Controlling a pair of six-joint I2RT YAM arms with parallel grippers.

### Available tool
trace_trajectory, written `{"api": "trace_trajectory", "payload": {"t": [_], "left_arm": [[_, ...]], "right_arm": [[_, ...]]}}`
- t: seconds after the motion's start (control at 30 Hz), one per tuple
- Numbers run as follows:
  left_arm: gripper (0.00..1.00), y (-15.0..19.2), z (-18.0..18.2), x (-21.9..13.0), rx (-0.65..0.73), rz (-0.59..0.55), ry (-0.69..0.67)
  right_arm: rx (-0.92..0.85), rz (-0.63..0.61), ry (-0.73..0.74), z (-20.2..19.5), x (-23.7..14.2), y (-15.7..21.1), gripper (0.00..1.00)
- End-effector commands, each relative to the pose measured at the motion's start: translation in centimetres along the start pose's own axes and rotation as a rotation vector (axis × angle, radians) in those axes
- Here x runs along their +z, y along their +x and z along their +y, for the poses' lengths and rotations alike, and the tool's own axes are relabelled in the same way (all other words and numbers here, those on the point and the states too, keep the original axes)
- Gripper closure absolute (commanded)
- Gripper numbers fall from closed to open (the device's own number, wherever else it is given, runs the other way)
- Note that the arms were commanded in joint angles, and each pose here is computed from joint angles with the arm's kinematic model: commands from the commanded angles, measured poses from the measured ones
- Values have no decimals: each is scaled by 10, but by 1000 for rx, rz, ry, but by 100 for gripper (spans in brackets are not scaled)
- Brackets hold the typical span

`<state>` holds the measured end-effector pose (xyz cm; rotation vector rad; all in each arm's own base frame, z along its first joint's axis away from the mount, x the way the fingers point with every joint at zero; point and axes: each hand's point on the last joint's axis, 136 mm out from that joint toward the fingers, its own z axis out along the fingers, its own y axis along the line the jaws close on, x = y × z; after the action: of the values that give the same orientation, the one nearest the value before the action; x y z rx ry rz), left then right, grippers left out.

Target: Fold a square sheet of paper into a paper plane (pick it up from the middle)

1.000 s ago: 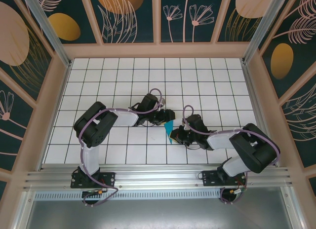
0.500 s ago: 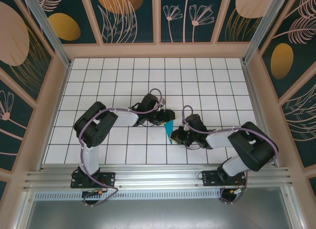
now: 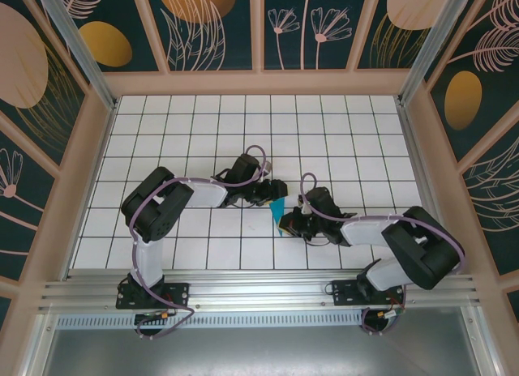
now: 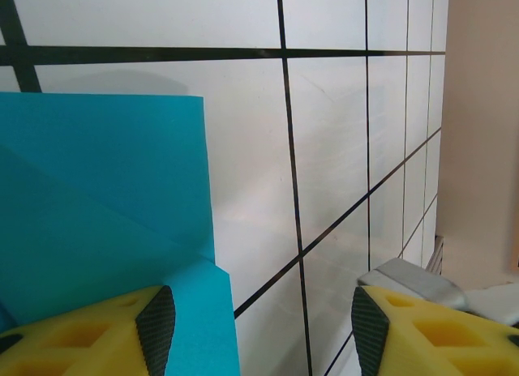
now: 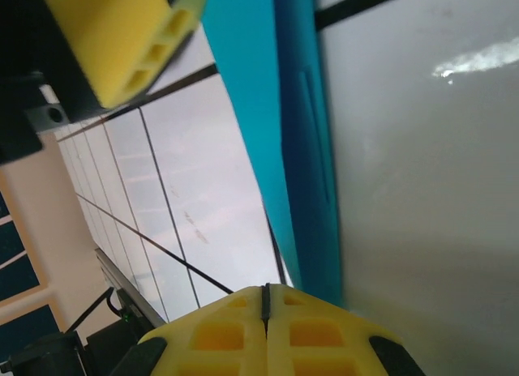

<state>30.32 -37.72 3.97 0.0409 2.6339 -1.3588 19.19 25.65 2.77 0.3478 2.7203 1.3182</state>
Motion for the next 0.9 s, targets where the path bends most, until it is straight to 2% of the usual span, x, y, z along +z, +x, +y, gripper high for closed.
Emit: {"api": "trace_trajectory", "payload": {"t": [0.0, 0.2, 0.3, 0.47, 0.67, 0.87], "left_arm": [[37, 11, 54, 12, -26, 9, -161], [37, 11, 55, 12, -26, 8, -163], [37, 11, 56, 13, -27, 11, -165], [37, 11, 56, 12, -28, 9, -167], [38, 12, 58, 12, -30, 9, -177], [38, 12, 61, 12, -39, 10, -187]], "right_arm": [[3, 54, 5, -7, 7, 12, 93], [57, 61, 122, -42, 10, 20, 93], [57, 78, 88, -39, 10, 25, 94], [81, 90, 135, -51, 9, 30, 95], [29, 112, 132, -40, 5, 36, 95], [40, 125, 137, -45, 2, 42, 95]]}}
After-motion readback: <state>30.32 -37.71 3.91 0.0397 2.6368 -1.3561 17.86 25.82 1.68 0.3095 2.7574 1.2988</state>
